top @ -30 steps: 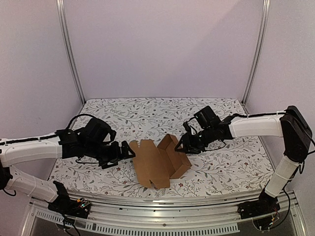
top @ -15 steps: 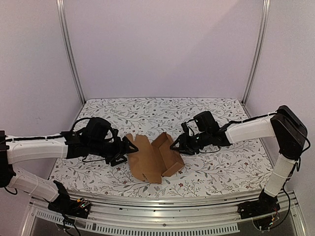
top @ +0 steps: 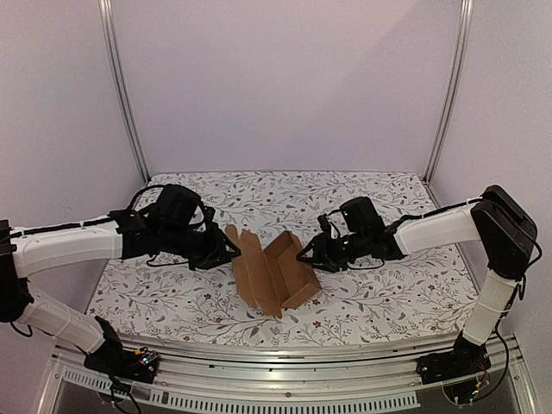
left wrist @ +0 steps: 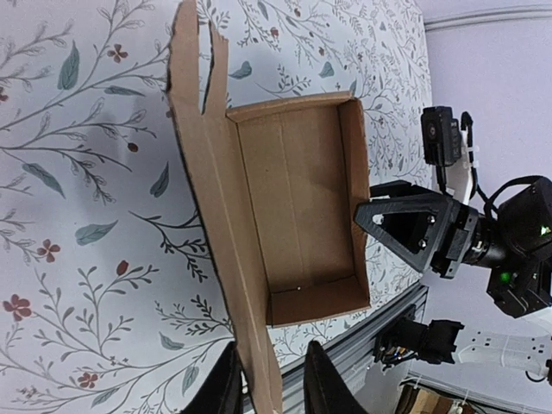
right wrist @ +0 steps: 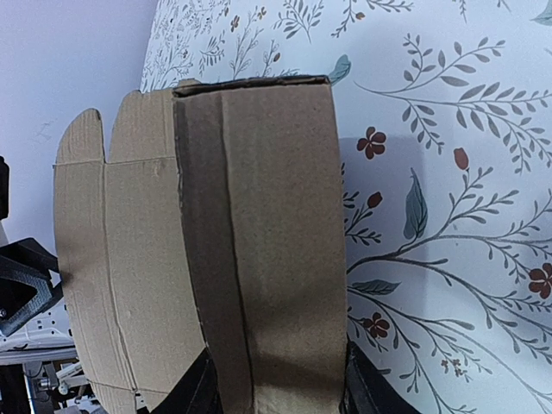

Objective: Fold the paper box

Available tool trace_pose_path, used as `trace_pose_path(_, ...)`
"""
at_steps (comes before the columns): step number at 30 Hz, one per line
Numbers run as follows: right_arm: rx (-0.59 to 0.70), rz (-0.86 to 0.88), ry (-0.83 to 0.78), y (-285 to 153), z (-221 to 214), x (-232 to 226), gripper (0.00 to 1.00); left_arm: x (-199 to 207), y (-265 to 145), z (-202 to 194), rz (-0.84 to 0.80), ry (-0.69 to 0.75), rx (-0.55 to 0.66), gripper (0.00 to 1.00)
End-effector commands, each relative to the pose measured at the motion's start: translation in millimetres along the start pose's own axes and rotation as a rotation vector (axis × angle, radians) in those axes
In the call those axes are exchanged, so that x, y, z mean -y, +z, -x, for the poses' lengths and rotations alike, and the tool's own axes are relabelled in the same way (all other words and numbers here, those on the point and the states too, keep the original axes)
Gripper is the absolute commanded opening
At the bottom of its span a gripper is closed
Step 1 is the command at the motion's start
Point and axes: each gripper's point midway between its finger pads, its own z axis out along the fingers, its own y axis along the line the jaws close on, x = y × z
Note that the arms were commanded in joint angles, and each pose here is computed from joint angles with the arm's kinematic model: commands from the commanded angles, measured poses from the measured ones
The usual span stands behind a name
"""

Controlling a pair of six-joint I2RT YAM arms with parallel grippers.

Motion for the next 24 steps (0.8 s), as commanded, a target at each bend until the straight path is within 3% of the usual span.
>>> trace_pose_path(1, 0.013, -0.033, 0.011, 5.2, 0.0, 15.9, 0.43, -10.8, -0.8, 4.4, 0.083, 0.052, -0.012, 0.22)
trace_pose_path(8, 0.027, -0.025, 0.009, 5.2, 3.2, 13.6, 0.43, -8.0, 9.7, 5.5, 0.104, 0.090, -0.049, 0.00)
trace_pose_path(12, 0.035, -0.027, 0.009, 4.3, 4.7, 13.8, 0.47, -3.4, 13.0, 8.8, 0.125, 0.132, -0.067, 0.00)
trace_pose_path(18, 0.071, -0.044, -0.019, -3.1, 12.7, 16.0, 0.71, 9.2, 7.0, 16.1, 0.170, 0.238, -0.101, 0.00)
trace_pose_path(24, 0.110, -0.079, -0.029, -23.7, 27.1, 29.4, 0.82, 20.7, -0.6, 22.3, 0.199, 0.336, -0.135, 0.00)
